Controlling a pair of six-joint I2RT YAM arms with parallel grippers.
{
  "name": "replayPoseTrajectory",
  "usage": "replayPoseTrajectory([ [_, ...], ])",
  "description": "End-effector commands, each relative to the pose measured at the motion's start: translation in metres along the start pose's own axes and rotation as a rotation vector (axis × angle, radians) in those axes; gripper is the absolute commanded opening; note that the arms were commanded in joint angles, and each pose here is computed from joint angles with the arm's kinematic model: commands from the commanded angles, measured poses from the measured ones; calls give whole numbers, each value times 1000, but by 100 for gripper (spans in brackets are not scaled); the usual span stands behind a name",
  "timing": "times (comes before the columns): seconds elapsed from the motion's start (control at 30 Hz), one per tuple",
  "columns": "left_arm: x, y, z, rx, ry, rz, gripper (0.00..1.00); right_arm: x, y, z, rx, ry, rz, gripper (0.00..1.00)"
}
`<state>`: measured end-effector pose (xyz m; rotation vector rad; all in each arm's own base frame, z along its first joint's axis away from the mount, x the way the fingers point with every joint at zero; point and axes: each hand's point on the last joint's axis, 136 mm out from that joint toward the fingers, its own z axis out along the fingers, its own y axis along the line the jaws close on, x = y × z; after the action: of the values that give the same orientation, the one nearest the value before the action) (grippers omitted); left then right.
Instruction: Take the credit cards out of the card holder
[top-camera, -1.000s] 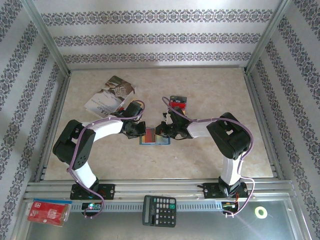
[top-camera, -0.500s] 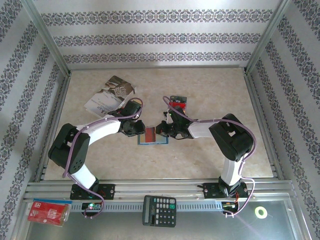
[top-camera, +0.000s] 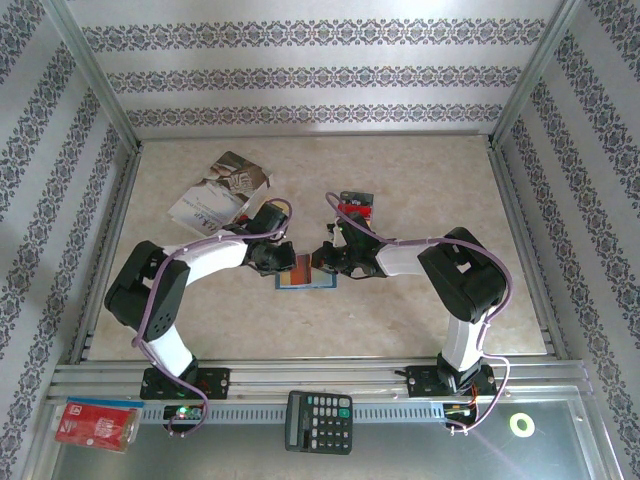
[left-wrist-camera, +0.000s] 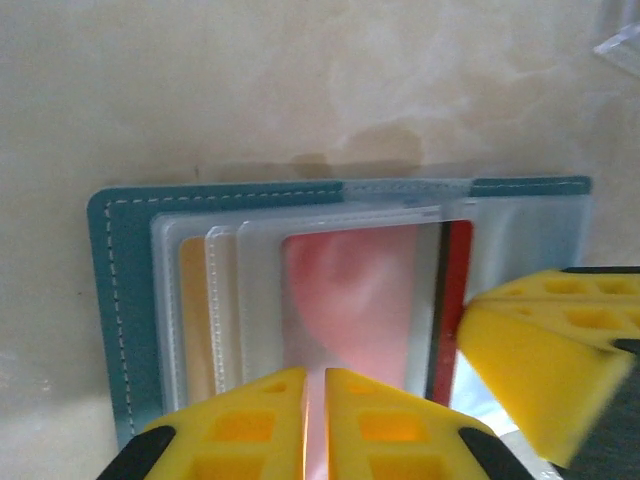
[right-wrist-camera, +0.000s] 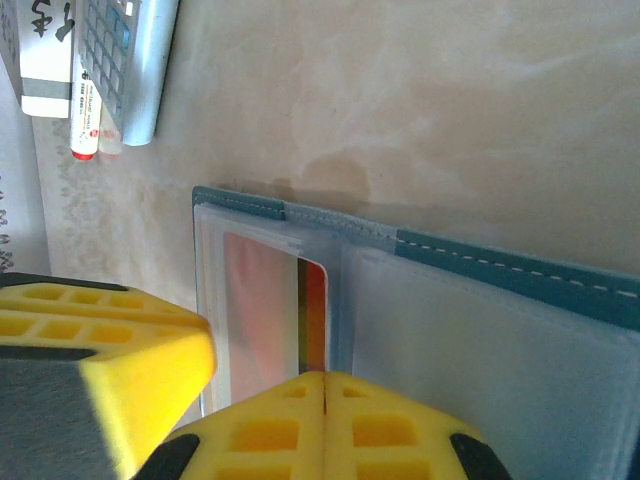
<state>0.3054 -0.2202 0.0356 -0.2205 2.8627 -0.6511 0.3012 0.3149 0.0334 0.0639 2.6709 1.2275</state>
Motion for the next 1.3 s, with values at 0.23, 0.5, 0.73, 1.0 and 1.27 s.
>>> replayPoseTrajectory([
  [0.23, 13, 26, 15, -83, 20, -52, 16, 3, -13, 6, 9, 22, 46, 10],
  [0.5, 15, 27, 18, -88, 36, -53, 17, 11, -13, 13, -4, 54, 61, 17],
  [0.73, 15, 28, 18, -90, 34, -51, 17, 9, -9, 13, -19, 57, 54, 15],
  [1.0, 14, 27, 11, -94, 23, -62, 30, -1, -17, -2, 13, -13, 37, 1],
  [1.27, -2, -1, -7, 8, -39, -41, 44, -12, -19, -30, 2, -99, -21, 0],
])
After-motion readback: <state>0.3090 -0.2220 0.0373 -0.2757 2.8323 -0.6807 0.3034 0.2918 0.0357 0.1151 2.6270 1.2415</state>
